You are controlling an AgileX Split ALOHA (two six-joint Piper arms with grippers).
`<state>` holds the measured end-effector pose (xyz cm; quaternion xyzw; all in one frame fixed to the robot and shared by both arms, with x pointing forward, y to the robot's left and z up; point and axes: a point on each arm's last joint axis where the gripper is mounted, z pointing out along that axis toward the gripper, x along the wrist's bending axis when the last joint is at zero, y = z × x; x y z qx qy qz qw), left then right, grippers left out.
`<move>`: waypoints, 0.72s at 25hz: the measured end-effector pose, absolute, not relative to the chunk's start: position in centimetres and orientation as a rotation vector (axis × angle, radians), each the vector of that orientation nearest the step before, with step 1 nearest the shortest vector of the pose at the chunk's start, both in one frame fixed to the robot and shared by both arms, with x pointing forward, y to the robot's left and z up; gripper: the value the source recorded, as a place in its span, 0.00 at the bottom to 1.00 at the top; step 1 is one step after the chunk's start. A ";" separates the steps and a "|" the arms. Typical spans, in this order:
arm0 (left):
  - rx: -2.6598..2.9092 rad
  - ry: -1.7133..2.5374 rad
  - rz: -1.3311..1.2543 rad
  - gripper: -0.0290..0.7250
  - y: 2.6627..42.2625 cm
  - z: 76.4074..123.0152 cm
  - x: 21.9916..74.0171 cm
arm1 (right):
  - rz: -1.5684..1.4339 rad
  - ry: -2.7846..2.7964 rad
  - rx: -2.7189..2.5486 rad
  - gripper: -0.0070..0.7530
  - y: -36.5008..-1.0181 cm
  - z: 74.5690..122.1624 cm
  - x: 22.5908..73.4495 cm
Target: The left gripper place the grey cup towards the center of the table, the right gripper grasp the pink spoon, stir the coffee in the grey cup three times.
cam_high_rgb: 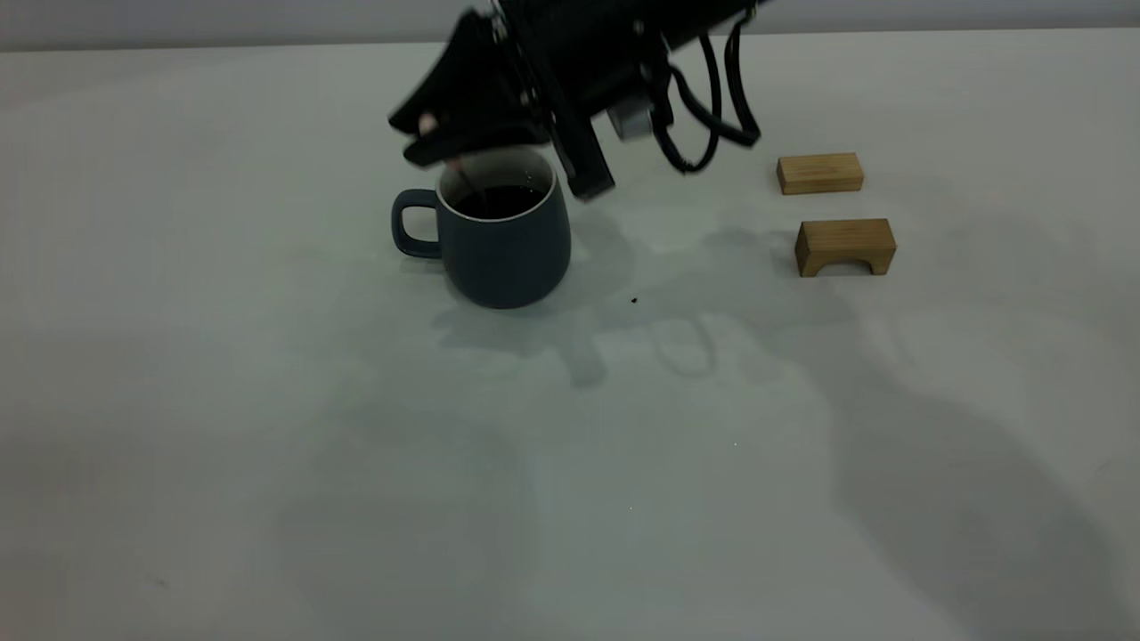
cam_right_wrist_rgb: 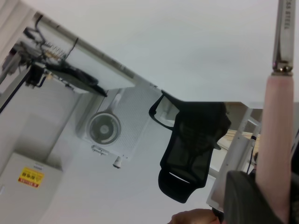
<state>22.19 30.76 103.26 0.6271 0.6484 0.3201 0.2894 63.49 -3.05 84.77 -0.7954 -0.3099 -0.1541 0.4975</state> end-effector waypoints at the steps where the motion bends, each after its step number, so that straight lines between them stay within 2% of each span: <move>1: 1.673 1.730 0.854 0.43 30.8 103.3 22.2 | -0.365 -0.746 -1.930 0.20 -3.1 84.4 63.5; 5: 1.673 1.730 0.854 0.43 30.8 103.3 22.2 | -0.356 -0.741 -1.935 0.27 -3.1 83.9 63.4; 8: 1.673 1.730 0.854 0.43 30.8 103.3 22.2 | -0.355 -0.743 -1.936 0.44 -3.1 83.9 63.4; 14: 1.673 1.730 0.855 0.43 30.8 103.3 22.2 | -0.352 -0.780 -1.916 0.85 -3.1 84.7 63.2; 16: 1.673 1.730 0.855 0.43 30.8 103.3 22.2 | -0.376 -0.864 -1.891 0.93 -3.2 86.7 63.1; 18: 1.673 1.730 0.855 0.43 30.8 103.3 22.2 | -0.445 -1.026 -1.860 0.96 -3.5 90.3 62.8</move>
